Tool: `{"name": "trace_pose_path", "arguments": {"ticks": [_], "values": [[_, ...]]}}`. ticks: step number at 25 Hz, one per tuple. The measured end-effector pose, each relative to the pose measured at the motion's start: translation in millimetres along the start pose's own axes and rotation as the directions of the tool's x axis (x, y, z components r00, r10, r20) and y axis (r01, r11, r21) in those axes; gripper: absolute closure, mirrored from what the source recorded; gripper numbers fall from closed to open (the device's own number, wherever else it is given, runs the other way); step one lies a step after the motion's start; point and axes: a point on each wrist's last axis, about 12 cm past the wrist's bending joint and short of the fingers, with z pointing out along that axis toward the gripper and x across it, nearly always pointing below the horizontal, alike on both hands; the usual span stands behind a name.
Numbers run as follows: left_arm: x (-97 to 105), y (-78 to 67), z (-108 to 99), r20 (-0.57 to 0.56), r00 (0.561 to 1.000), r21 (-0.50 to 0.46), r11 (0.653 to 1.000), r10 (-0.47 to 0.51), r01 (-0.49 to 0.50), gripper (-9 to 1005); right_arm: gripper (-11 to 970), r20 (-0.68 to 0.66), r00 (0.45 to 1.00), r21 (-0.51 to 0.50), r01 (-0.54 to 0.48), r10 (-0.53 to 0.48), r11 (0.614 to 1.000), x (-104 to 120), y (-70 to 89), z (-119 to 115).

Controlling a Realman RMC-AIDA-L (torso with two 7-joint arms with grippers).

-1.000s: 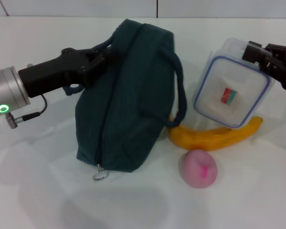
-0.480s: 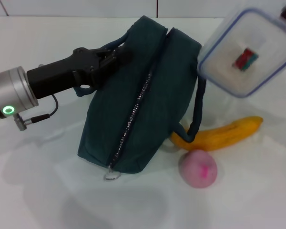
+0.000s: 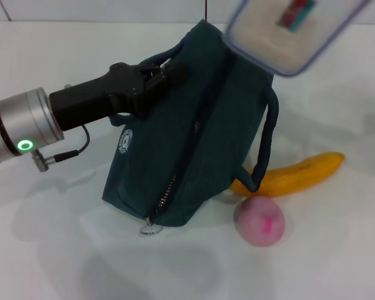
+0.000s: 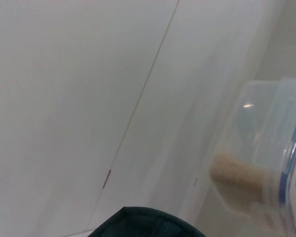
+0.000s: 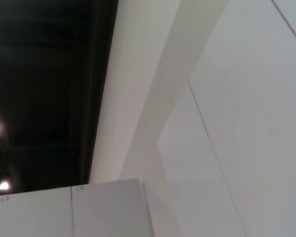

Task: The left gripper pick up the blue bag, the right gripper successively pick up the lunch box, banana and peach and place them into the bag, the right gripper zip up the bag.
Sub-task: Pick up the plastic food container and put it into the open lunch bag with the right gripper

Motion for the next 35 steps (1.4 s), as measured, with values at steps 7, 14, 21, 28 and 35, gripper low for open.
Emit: {"name": "trace_pose_path", "arguments": {"ticks": [7,14,21,28,35], "values": [[-0.3,0.4,0.4,0.013,1.0,-0.006,1.0,0.016,-0.016,958,859,-0.117,0.992,0.061,-0.033,0.04,0.998,30.3,-13.2,20.3],[-3.2,3.6,-4.0,0.032,0.999,-0.033,0.999,0.04,-0.038,959,857,-0.19,0.979,0.083,-0.065,0.079,0.994,48.8,-4.7,9.2],[-3.7,5.8,-2.4,0.03,0.998,-0.049,0.997,0.057,-0.056,958,855,-0.238,0.961,0.09,-0.126,0.144,0.988,67.8,1.7,10.1],[-3.4,7.5,-2.3,0.039,0.999,-0.064,0.997,0.037,-0.035,958,853,-0.144,0.982,0.104,-0.106,0.12,0.989,69.6,7.0,10.0],[-1.5,21.3,0.4,0.066,0.998,-0.147,0.989,-0.022,0.032,958,851,-0.045,0.995,0.157,-0.078,0.086,0.985,71.9,11.0,6.4]]}}
